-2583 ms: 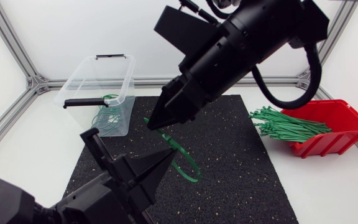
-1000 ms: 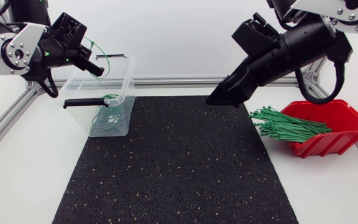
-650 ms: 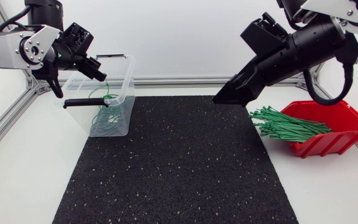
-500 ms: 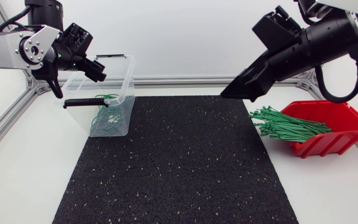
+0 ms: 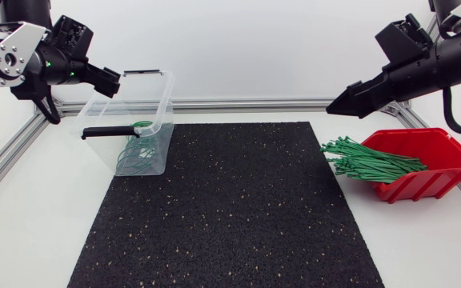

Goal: Take a green cable tie from the red box, thread the tail through the head to close it, then place it in the transparent bin on the left.

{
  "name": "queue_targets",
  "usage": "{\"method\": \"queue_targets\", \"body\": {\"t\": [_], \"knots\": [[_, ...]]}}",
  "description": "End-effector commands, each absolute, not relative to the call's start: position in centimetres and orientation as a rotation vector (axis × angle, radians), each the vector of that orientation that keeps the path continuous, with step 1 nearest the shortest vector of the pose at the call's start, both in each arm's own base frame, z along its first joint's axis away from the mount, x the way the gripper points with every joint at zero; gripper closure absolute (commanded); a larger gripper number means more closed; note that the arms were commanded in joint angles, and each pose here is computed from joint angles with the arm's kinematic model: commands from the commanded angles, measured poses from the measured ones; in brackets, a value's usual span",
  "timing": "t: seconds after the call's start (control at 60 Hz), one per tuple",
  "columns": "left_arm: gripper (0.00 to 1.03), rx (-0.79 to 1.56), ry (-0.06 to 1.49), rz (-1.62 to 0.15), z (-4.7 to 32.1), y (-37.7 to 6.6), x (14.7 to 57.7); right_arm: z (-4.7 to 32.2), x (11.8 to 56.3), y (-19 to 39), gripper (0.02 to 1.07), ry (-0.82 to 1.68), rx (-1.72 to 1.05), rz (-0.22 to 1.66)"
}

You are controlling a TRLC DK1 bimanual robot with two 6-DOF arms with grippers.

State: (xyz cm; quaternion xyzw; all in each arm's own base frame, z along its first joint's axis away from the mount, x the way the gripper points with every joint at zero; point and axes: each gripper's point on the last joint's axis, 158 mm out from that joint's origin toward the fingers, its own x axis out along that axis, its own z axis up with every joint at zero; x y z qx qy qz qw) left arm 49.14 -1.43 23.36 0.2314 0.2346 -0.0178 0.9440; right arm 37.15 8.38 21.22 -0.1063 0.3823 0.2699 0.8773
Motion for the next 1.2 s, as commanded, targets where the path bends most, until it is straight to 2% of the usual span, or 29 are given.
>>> {"method": "queue_targets", "body": {"t": [0.0,0.167,0.35,0.633,0.833,0.983,1.183], "knots": [[0.04,0.414,0.482,-0.012,23.1,-0.1,48.0,19.9,37.2,6.6,0.06,0.828,-0.182,0.513],[0.04,0.390,0.473,-0.044,22.6,0.4,45.7,20.3,36.7,4.0,0.06,0.810,-0.172,0.452],[0.04,0.387,0.399,-0.035,23.8,0.7,43.5,21.6,35.4,1.9,0.06,0.748,-0.189,0.388],[0.04,0.381,0.329,-0.039,24.1,0.7,39.6,21.4,32.4,1.0,0.06,0.699,-0.233,0.338],[0.04,0.377,0.319,-0.027,23.4,1.3,37.2,22.9,31.0,0.1,0.06,0.592,-0.266,0.247],[0.04,0.365,0.325,-0.043,22.0,1.4,35.7,21.9,30.0,0.2,0.06,0.579,-0.261,0.239],[0.04,0.332,0.235,-0.039,22.1,1.4,33.3,22.2,29.2,0.3,0.06,0.467,-0.240,0.190]]}}
